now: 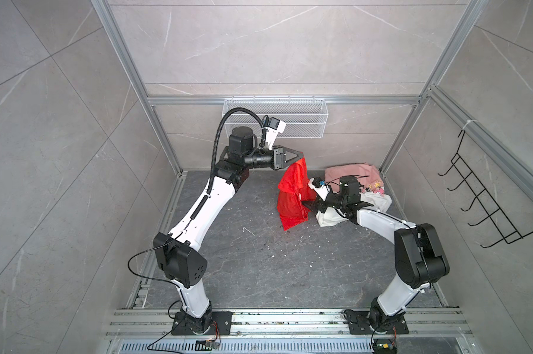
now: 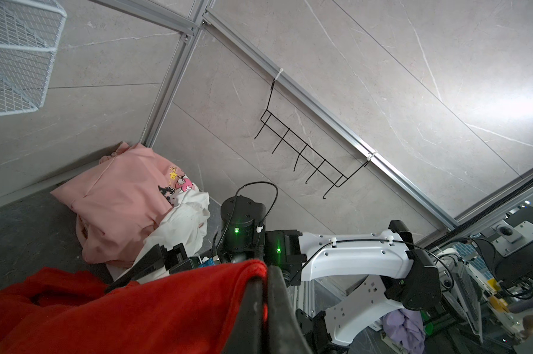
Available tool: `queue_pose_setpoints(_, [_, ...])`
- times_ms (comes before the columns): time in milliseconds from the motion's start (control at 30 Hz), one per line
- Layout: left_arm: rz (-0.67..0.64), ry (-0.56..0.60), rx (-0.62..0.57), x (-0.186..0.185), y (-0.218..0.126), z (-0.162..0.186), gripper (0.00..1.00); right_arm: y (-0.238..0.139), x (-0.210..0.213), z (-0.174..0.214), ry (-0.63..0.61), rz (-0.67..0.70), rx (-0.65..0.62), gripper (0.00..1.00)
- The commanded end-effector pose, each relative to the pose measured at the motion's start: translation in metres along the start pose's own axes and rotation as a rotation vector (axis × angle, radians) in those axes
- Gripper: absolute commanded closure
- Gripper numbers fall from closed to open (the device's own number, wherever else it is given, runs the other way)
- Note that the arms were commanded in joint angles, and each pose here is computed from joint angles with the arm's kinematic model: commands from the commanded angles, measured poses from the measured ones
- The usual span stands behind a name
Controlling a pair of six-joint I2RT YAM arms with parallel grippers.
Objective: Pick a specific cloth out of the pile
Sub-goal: 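Grasp the hanging red cloth with the right gripper while the left holds it up, then lift the red cloth with both grippers and draw it toward the robot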
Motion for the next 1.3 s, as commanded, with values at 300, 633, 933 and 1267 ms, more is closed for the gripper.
queue_pose_setpoints(300, [0.013,0.117,-0.074,-0.03,-0.026,-0.011,1.0,-0.008,-0.001,-0.029,0.036,-0.007,-0.086,0.65])
queue_pose_setpoints(633, [-0.075,0.103,-0.193,-0.02,-0.05,-0.028,1.0,-0.021,-0.01,-0.069,0.059,0.043,-0.123,0.82])
queue_pose_setpoints(933, [-0.123,0.123,-0.281,-0.032,-0.074,-0.042,1.0,-0.036,-0.007,-0.114,0.0,0.081,-0.16,0.93])
queue_pose_setpoints(1267, [-0.152,0.15,-0.332,-0.052,-0.095,-0.04,1.0,-0.059,0.01,-0.162,-0.053,0.096,-0.19,0.96])
Point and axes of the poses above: each gripper's point midway between its finger pads, its own y axis out along the fingers, its own x axis along the line the jaws close on, z = x × y, the point moved 2 cm from there along -y, back along the fingers, and after that the axes turned 12 degrees about -y, right-handed, at the moved point
